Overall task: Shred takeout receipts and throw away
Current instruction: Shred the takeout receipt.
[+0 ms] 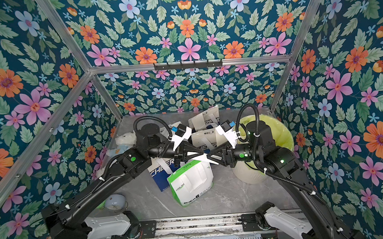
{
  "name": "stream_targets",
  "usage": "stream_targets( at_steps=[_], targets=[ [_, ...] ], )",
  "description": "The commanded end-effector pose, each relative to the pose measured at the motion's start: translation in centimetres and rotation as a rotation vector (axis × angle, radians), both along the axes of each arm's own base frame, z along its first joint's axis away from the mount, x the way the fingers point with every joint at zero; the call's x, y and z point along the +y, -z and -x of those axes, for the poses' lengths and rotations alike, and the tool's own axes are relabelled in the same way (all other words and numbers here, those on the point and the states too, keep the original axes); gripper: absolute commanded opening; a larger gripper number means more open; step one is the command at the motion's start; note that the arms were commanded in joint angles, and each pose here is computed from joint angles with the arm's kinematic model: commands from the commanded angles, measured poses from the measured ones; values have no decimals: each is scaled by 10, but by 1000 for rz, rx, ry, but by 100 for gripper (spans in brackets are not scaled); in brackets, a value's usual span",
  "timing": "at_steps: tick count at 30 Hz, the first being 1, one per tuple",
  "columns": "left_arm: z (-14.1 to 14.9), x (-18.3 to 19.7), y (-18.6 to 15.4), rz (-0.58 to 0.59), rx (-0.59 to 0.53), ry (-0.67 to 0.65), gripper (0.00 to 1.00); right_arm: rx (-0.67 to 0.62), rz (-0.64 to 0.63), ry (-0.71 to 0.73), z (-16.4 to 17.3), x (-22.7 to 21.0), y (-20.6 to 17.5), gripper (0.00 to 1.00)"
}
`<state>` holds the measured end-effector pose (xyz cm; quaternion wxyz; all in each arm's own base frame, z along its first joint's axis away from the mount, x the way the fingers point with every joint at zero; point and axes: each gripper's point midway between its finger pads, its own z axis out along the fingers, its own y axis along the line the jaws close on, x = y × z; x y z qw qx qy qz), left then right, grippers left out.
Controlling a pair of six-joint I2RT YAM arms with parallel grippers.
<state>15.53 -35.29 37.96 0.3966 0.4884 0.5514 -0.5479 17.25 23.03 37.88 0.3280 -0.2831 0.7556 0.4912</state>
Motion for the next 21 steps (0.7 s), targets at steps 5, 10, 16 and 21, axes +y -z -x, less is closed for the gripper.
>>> stream_targets(
  at_steps=[5, 10, 16, 21],
  targets=[
    [-2, 4, -36, 264, 30, -54, 0, -28, -81, -35, -4, 10, -17, 41],
    [-2, 4, -38, 268, 22, -65, 0, -26, -71, -40, -3, 10, -13, 40],
    [2, 7, -38, 269, 23, -57, 0, -54, -60, -11, -4, 6, -12, 48],
    [2, 7, -37, 271, 28, -57, 0, -61, -72, -16, -5, 7, -17, 48]
  ],
)
